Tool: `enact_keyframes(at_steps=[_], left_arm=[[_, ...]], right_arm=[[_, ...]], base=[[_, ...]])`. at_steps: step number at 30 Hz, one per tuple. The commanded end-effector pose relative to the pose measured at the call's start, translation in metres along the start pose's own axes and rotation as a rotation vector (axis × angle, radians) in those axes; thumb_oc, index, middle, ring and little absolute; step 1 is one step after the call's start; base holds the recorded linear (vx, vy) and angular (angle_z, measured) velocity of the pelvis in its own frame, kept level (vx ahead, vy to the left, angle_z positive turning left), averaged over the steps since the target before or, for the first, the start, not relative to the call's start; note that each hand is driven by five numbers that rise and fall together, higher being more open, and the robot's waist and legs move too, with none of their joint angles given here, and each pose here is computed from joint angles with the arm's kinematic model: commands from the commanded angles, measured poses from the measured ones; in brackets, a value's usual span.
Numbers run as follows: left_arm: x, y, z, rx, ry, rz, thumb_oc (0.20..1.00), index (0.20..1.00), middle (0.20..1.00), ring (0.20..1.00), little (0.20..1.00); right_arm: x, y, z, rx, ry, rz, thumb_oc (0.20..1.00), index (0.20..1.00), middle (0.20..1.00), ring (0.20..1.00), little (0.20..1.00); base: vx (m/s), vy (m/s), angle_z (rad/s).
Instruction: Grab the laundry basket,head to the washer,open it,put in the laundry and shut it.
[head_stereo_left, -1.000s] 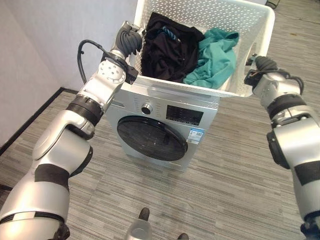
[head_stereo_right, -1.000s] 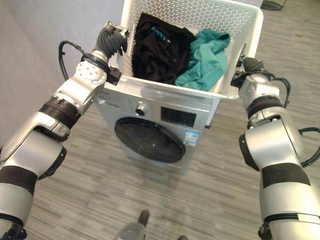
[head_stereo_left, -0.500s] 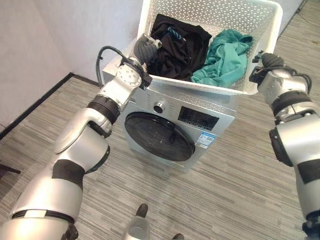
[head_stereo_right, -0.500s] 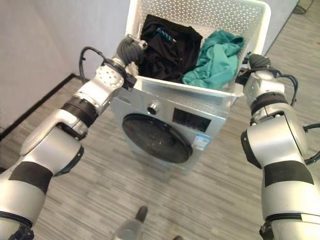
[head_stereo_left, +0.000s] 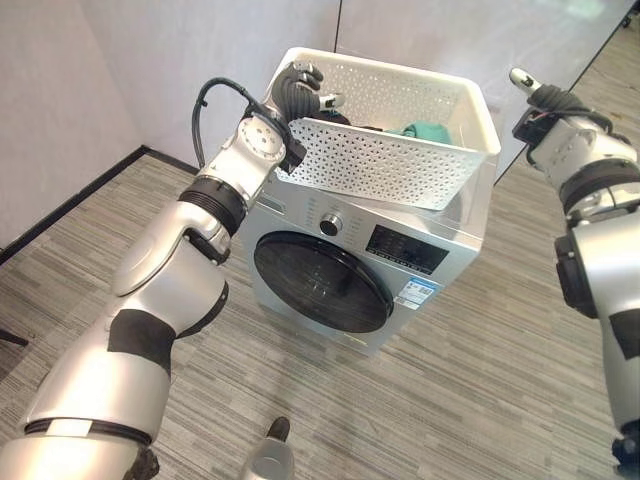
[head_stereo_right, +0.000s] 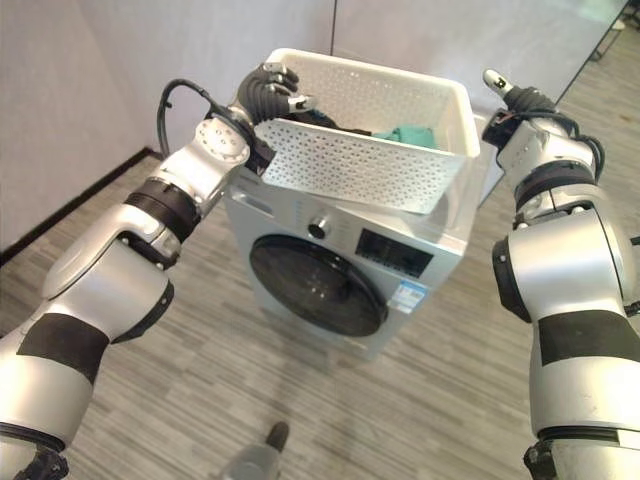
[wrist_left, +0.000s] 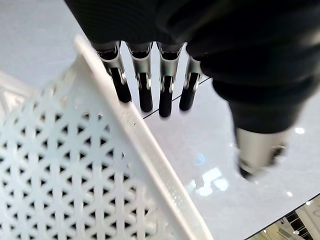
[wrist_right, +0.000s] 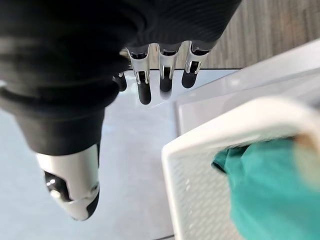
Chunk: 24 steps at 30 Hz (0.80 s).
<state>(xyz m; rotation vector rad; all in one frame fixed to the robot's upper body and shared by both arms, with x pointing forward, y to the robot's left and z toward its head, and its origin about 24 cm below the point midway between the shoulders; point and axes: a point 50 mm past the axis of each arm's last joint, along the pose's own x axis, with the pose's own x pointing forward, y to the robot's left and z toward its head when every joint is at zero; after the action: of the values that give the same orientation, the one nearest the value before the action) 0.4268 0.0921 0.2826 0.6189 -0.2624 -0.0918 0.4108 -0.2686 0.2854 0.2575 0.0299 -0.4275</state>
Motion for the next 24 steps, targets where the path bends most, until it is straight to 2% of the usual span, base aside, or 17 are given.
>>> enact_keyframes(at_steps=[1,7,9,12,15,17,20,21,24], left_arm=[[0.006,0.031,0.051,0.137,-0.113,0.106,1.000,1.000,1.000,1.000,1.000],[0.003,0.044,0.050,0.097,-0.151,0.145,1.000,1.000,1.000,1.000,1.000],[-0.005,0.072,0.047,0.072,-0.214,0.222,1.000,1.000,1.000,1.000,1.000],[-0.012,0.087,0.041,0.081,-0.237,0.258,1.000,1.000,1.000,1.000,1.000],[-0.039,0.119,0.015,0.077,-0.292,0.308,1.000,1.000,1.000,1.000,1.000],[-0.050,0.126,0.001,0.075,-0.285,0.319,1.000,1.000,1.000,1.000,1.000],[-0.082,0.146,-0.035,0.081,-0.254,0.370,1.000,1.000,1.000,1.000,1.000],[-0.105,0.159,-0.057,0.096,-0.222,0.410,1.000,1.000,1.000,1.000,1.000],[-0.126,0.161,-0.080,0.101,-0.169,0.423,1.000,1.000,1.000,1.000,1.000]], right_arm=[[-0.011,-0.018,0.063,0.063,-0.183,-0.023,1.000,1.000,1.000,1.000,1.000],[-0.012,-0.022,0.068,0.070,-0.221,-0.024,1.000,1.000,1.000,1.000,1.000],[-0.013,-0.030,0.077,0.027,-0.286,-0.022,1.000,1.000,1.000,1.000,1.000],[-0.014,-0.035,0.079,-0.058,-0.312,-0.030,1.000,1.000,1.000,1.000,1.000],[-0.014,-0.044,0.076,-0.243,-0.384,-0.004,1.000,1.000,1.000,1.000,1.000],[-0.014,-0.050,0.071,-0.278,-0.396,0.002,1.000,1.000,1.000,1.000,1.000],[-0.016,-0.078,0.049,-0.396,-0.410,-0.007,1.000,1.000,1.000,1.000,1.000],[-0.021,-0.099,0.034,-0.501,-0.413,-0.016,1.000,1.000,1.000,1.000,1.000],[-0.027,-0.117,0.011,-0.571,-0.385,-0.021,1.000,1.000,1.000,1.000,1.000]], base=[[0.03,0.031,0.00],[0.00,0.000,0.00],[0.00,0.000,0.00],[-0.03,0.008,-0.04],[-0.03,0.013,-0.18],[-0.01,0.005,-0.20],[-0.01,-0.003,-0.22],[-0.02,-0.005,-0.08],[-0.03,-0.014,-0.16]])
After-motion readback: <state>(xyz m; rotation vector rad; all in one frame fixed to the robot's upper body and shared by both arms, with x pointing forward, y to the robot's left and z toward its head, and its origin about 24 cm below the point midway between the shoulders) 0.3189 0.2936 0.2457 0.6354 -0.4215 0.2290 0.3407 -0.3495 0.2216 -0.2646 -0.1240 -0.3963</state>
